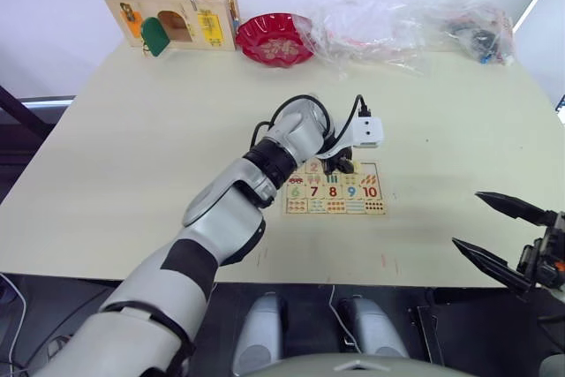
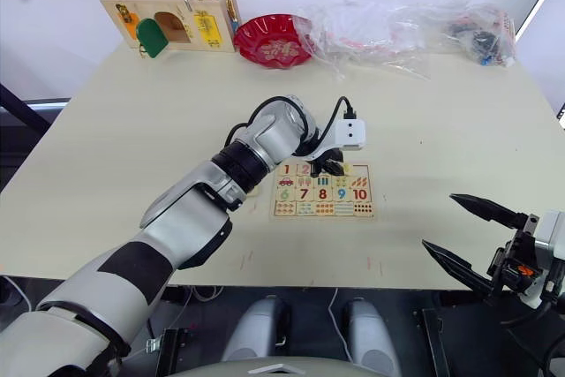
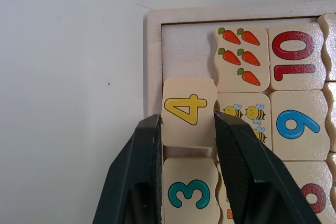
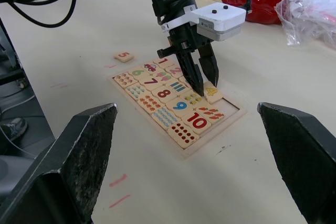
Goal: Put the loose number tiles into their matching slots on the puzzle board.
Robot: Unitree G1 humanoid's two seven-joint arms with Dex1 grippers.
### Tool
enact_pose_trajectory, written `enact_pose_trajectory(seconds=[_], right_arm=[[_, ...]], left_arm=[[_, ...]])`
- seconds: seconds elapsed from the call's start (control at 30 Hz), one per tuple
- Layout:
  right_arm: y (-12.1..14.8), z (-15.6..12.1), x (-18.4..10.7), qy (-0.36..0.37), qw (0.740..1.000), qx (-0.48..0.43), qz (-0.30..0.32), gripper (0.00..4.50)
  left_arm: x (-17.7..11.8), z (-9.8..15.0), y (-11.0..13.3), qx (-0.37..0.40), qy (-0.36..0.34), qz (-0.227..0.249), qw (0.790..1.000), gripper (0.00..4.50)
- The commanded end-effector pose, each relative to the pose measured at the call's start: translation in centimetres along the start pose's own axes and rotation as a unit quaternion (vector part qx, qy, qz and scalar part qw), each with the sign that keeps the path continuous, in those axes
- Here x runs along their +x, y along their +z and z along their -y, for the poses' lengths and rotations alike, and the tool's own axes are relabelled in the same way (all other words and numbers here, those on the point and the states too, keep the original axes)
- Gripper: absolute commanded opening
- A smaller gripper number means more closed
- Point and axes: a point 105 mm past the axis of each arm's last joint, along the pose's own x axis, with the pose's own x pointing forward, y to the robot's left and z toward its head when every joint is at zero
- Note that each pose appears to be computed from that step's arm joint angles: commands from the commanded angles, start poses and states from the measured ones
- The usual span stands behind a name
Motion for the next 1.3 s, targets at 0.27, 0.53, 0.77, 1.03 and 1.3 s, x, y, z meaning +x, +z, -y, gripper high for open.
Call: enact_pose_trajectory(seconds=[0.27,0.53,0.77,1.03,1.3], right_arm=[[0.8,-0.1,0.3,0.005,1.000,-0.016,0.015,4.50],[0.9,-0.2,0.3,0.004,1.000,-0.016,0.016,4.50],[0.9,-0.2,0.2,0.003,1.000,-0.016,0.015,4.50],[0.8,-0.1,0.4,0.004,1.000,-0.015,0.017,4.50],[0.8,-0.1,0.4,0.005,1.000,-0.014,0.017,4.50]], left_arm=[[-1.2,-0.7,1.1,0.021,0.014,0.002,1.000,1.00],[-1.0,-0.5,1.1,0.023,0.012,-0.001,1.000,1.00],[-1.0,-0.4,1.1,0.023,0.010,-0.002,1.000,1.00],[-1.0,-0.5,0.9,0.019,0.009,-0.005,1.000,1.00],[-2.1,-0.7,1.6,-0.001,0.002,0.019,1.000,2.83]])
